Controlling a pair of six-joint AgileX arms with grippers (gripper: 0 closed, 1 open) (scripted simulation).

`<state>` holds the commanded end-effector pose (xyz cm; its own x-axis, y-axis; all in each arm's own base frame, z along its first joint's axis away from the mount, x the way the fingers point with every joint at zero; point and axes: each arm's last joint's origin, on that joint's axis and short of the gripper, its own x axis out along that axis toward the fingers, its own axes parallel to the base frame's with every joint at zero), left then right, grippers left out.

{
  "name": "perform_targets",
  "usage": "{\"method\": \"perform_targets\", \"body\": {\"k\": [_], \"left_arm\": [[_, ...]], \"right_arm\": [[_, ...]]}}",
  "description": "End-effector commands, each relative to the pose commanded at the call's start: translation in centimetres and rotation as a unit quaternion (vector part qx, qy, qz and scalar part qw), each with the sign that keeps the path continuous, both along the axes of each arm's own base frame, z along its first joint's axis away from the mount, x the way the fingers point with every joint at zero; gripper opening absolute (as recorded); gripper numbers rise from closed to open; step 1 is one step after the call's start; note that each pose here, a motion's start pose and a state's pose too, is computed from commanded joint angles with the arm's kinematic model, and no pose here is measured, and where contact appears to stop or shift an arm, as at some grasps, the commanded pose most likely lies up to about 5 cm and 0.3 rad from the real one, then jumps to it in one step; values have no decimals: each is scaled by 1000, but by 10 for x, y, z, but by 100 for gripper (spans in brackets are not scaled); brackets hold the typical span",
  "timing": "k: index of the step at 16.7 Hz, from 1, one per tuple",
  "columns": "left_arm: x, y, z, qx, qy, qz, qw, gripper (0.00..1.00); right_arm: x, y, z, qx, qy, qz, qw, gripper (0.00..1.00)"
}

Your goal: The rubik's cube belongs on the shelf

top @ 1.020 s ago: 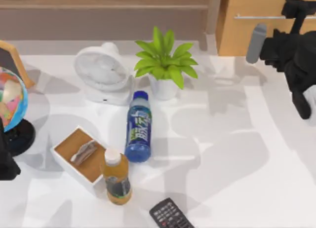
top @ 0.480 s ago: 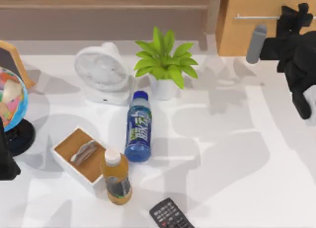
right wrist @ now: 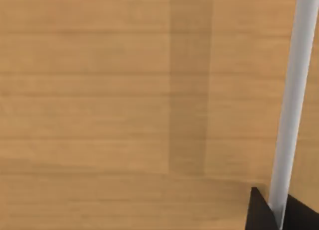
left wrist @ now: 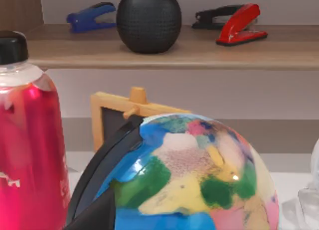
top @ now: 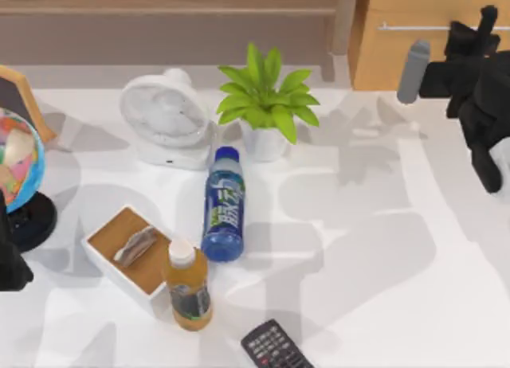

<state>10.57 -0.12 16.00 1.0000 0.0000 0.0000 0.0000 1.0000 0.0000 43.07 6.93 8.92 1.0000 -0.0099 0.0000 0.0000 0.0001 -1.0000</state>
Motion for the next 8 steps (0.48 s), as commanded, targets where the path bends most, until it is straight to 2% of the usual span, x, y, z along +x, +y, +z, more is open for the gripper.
{"method": "perform_targets", "body": {"k": [5, 8], "left_arm": [[0, 0, 0, 0, 0, 0, 1000, 100], [0, 0, 0, 0, 0, 0, 1000, 100]], "right_arm": [[-1, 1, -1, 1, 2, 1, 1000, 0], [-16, 2, 0, 2, 0, 1, 1000, 0]]}}
